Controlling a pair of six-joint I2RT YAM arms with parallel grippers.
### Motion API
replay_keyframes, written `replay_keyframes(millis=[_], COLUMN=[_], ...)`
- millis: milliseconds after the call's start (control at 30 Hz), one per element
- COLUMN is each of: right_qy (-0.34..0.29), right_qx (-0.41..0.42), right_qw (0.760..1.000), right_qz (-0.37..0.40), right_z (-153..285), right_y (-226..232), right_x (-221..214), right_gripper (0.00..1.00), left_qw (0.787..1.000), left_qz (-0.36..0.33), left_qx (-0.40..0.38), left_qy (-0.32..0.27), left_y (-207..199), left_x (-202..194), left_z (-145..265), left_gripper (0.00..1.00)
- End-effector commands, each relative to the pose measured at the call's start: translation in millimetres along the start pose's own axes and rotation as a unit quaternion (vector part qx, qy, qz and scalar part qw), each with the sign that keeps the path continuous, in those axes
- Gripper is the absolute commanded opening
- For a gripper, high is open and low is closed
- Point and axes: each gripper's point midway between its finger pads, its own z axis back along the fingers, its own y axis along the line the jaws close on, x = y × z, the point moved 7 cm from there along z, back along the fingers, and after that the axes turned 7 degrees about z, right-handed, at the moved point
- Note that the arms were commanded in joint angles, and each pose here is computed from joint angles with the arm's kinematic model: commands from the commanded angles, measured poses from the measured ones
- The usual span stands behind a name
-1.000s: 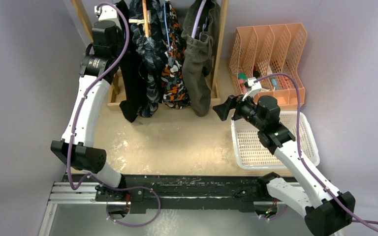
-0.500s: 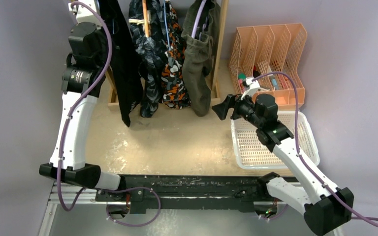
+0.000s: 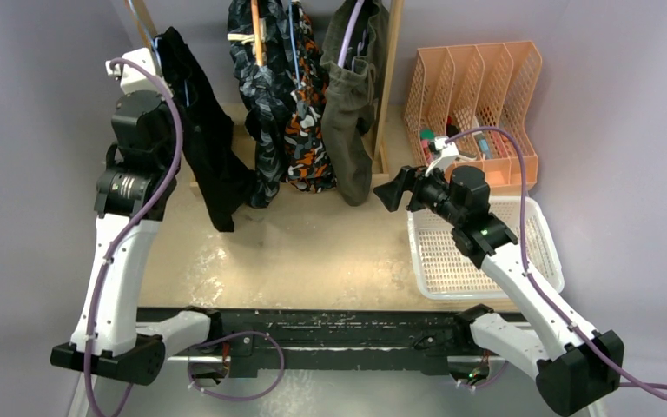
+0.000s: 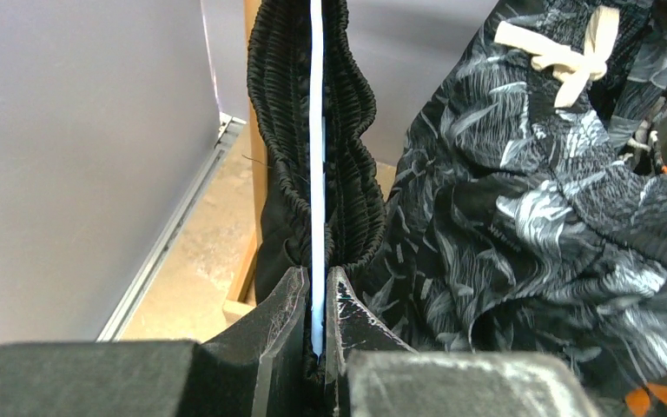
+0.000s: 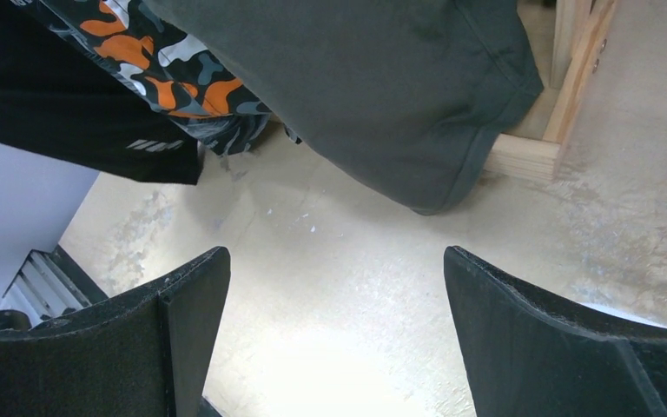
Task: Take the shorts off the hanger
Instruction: Pick up the hanger from the clothes rod.
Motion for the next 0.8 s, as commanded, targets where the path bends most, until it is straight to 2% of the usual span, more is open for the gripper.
replay_keyframes(millis=[0, 167, 333, 500, 600, 767], right_qy=[-0.027, -0.023, -0.017, -0.047, -0.058, -0.034], right_qx=[0.006, 0.009, 0.009, 0.032, 0.066, 0.064], right_qw=[1.0, 0.999, 0.999, 0.995, 0.992, 0.992], right_qz=[-0.007, -0.023, -0.047, -0.079, -0.085, -0.105], right_z=[6.3, 8.1, 6.4, 5.6, 5.1, 4.4], right_y=[5.4, 6.6, 6.7, 14.0, 20.3, 19.8], right_x=[11.6, 7.0, 2.0, 10.3, 10.7, 1.1], right_gripper=[0.93, 0.93, 0.93, 0.94, 0.94, 0.94], left_qw=[0.999, 0.998, 0.993, 0.984, 0.972, 0.965], left_qz=[0.043, 0.054, 0.067, 0.1, 0.107, 0.045], left_qx=[-0.006, 0.02, -0.012, -0.099, -0.148, -0.078], left_qy=[-0.026, 0.026, 0.095, 0.106, 0.146, 0.246], left_y=[7.9, 27.6, 35.7, 34.5, 25.5, 39.2], left_x=[17.1, -7.8, -32.7, -35.2, -40.7, -62.7], left_z=[32.0, 59.0, 93.3, 136.4, 148.2, 144.4], left_gripper=[0.0, 0.0, 0.0, 0.0, 0.0, 0.0])
